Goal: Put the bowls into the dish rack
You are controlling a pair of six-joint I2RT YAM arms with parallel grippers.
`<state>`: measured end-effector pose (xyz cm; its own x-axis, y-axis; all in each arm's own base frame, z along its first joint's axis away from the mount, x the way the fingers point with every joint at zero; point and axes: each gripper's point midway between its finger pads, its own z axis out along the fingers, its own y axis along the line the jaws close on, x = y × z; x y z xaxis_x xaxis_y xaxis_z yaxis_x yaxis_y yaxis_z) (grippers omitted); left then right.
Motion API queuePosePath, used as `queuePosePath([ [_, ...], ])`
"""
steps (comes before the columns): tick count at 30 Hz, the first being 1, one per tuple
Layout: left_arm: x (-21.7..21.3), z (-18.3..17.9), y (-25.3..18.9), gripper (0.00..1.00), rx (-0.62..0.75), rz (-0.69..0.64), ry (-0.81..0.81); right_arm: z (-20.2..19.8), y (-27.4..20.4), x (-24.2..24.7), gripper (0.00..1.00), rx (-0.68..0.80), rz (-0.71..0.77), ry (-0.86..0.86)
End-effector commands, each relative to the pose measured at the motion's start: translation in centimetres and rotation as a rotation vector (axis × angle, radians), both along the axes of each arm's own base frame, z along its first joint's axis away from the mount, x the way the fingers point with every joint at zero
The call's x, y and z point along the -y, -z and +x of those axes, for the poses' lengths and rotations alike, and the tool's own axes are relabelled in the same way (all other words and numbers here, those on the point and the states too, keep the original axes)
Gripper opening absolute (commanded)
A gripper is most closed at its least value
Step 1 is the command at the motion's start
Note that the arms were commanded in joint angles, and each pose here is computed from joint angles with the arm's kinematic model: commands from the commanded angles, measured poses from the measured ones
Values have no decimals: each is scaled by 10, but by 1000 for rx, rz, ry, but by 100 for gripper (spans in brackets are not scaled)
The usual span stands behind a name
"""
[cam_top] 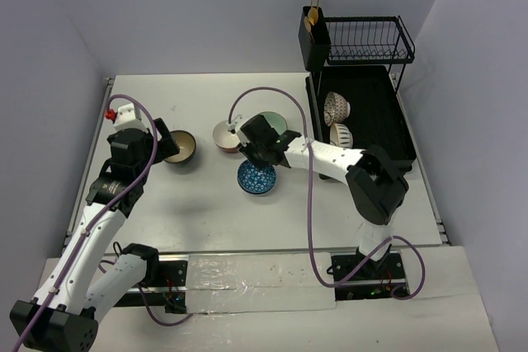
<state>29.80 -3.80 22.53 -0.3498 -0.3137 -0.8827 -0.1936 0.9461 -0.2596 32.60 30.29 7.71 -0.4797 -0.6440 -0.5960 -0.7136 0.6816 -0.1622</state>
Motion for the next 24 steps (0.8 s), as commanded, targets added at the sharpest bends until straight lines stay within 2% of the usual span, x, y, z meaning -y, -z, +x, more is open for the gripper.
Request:
queuePosePath([
  [1,1,2,-8,99,28,3,14,6,-8,7,35,41,6,56],
  [5,2,2,-8,99,29,3,19,3,-14,18,29,58,12,105],
  [7,1,2,-7,99,26,4,18,2,-16,23,22,57,15,142],
  [11,1,2,-8,99,29,3,18,-7,-11,41,17,41,-9,235],
  [19,3,3,-8,99,25,-1,24,-25,-20,50,20,-10,70,337],
  [24,3,3,-9,99,28,-4,26,-22,-14,47,20,-29,55,361],
])
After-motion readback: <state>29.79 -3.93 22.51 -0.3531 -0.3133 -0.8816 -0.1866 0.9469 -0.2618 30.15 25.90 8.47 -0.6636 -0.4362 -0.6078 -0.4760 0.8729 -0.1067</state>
